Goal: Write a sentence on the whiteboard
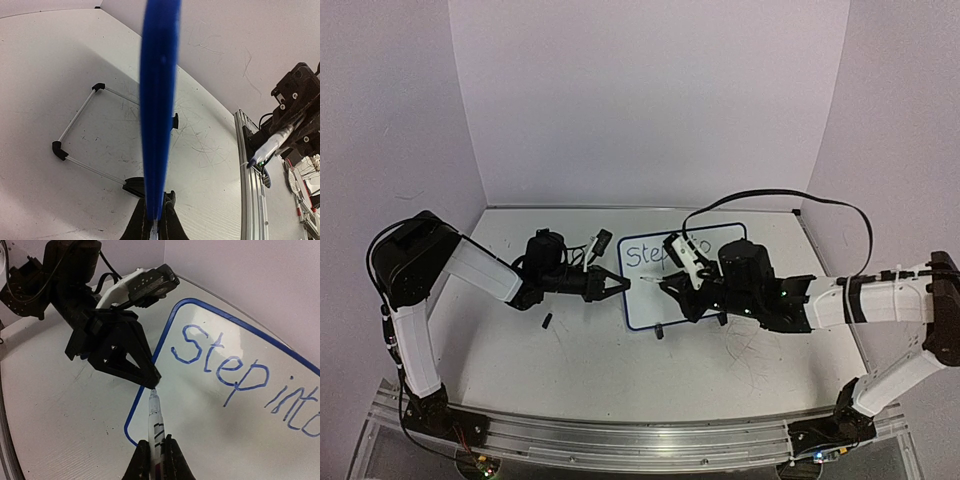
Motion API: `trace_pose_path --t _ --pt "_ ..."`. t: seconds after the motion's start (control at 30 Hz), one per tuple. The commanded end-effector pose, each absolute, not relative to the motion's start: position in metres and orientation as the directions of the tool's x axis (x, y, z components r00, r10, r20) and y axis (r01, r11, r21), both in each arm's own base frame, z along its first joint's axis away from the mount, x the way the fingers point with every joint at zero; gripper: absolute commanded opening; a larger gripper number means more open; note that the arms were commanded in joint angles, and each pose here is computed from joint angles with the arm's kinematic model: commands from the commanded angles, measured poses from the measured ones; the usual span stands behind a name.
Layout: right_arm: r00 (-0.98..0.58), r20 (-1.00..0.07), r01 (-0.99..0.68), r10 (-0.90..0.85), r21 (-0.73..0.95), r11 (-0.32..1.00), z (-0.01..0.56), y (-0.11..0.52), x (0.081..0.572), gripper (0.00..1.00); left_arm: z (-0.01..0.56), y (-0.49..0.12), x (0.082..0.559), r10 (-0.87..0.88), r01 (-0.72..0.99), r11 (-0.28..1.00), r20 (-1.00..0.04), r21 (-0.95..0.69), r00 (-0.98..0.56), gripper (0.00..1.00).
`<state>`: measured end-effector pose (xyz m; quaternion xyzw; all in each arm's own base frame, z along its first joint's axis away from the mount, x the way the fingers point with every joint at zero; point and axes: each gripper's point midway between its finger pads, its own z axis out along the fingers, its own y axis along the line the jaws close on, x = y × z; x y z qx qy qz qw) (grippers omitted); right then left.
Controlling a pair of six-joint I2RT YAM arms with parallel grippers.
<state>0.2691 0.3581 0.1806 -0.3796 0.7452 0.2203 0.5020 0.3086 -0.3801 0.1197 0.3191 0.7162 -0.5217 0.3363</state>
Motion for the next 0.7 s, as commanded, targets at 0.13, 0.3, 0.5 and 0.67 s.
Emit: trace_pose_path --t 0.13,0.3,0.5,0.67 --pt "-0.183 -0.917 -0.749 -0.355 -0.104 0.654 0.183 0.376 0.281 0.0 0.118 -0.381 0.318 0.097 0.824 0.287 -0.841 -0.489 -0.532 0.0" --pt "-0.197 -0.911 -0.707 -0.364 -0.126 0.696 0.177 0.37 0.289 0.0 0.121 -0.382 0.317 0.097 0.826 0.28 -0.842 -0.489 -0.531 0.0" --pt "-0.212 -0.906 -0.665 -0.366 -0.141 0.733 0.172 0.361 0.294 0.0 0.121 -0.382 0.316 0.099 0.825 0.28 -0.84 -0.491 -0.534 0.0" --pt "-0.222 -0.904 -0.656 -0.366 -0.14 0.742 0.169 0.361 0.296 0.0 0.119 -0.381 0.316 0.104 0.823 0.282 -0.837 -0.494 -0.538 0.0"
